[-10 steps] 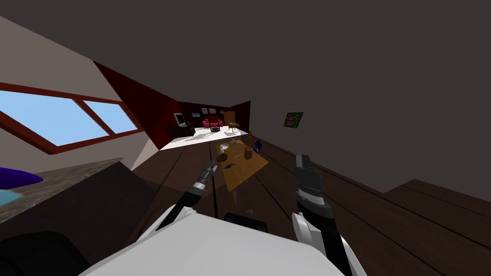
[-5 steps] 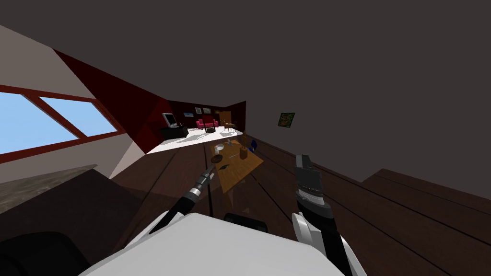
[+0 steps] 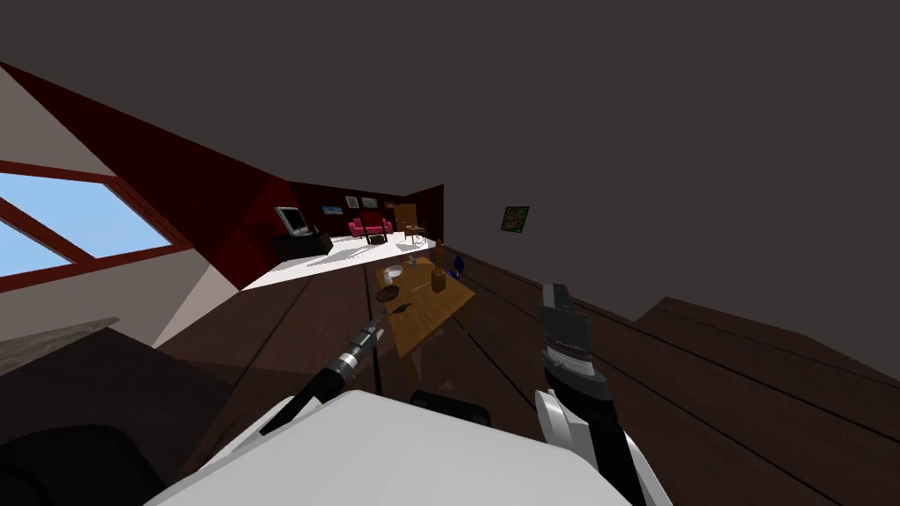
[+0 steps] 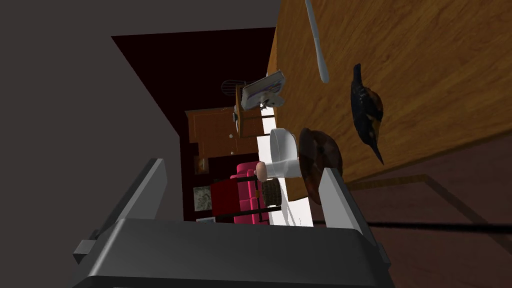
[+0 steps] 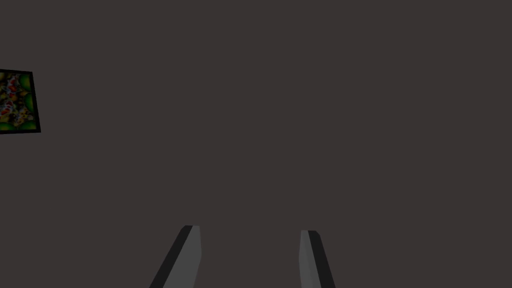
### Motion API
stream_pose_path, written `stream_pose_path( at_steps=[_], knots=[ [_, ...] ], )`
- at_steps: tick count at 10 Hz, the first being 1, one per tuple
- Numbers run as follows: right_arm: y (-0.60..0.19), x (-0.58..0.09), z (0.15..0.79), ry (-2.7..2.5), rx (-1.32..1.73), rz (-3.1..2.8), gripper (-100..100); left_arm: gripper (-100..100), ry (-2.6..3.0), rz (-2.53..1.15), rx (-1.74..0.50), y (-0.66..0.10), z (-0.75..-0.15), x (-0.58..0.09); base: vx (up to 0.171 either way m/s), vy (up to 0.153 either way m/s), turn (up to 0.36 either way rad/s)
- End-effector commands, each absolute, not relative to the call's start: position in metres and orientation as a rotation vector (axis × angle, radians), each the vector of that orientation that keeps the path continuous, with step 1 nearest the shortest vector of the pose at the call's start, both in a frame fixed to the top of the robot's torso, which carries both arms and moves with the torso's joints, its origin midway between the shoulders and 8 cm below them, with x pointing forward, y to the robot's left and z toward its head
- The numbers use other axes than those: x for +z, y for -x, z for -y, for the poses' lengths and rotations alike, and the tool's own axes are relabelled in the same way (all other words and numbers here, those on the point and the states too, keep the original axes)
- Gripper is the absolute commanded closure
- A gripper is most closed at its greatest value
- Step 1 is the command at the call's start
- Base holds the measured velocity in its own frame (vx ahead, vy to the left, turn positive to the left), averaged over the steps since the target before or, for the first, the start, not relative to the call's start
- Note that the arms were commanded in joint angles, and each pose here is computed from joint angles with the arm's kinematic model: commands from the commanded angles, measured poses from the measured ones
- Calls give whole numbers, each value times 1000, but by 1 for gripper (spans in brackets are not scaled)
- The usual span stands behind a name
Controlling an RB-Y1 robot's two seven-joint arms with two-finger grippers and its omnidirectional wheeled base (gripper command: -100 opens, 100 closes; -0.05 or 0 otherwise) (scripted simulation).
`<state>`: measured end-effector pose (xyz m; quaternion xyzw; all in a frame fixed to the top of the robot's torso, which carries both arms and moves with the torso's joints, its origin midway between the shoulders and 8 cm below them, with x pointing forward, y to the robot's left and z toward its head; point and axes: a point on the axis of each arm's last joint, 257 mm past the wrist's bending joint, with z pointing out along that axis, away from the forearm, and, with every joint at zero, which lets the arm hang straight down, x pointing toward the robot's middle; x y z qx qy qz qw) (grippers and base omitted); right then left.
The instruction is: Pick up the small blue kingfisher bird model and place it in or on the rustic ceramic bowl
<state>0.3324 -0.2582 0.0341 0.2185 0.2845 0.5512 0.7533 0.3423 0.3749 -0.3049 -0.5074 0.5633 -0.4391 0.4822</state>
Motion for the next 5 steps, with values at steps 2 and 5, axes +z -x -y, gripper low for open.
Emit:
stream_pose_path(
  at_steps=[2, 5],
  knots=[
    [-332, 34, 258, -477, 1203, -621, 0, -100, 1368, -1426, -980, -320, -414, -346, 44, -81, -216],
    [-332, 34, 258, -477, 1203, -621, 0, -100, 1453, -1444, -910, -301, -441, -372, 42, -59, -114]
  ],
)
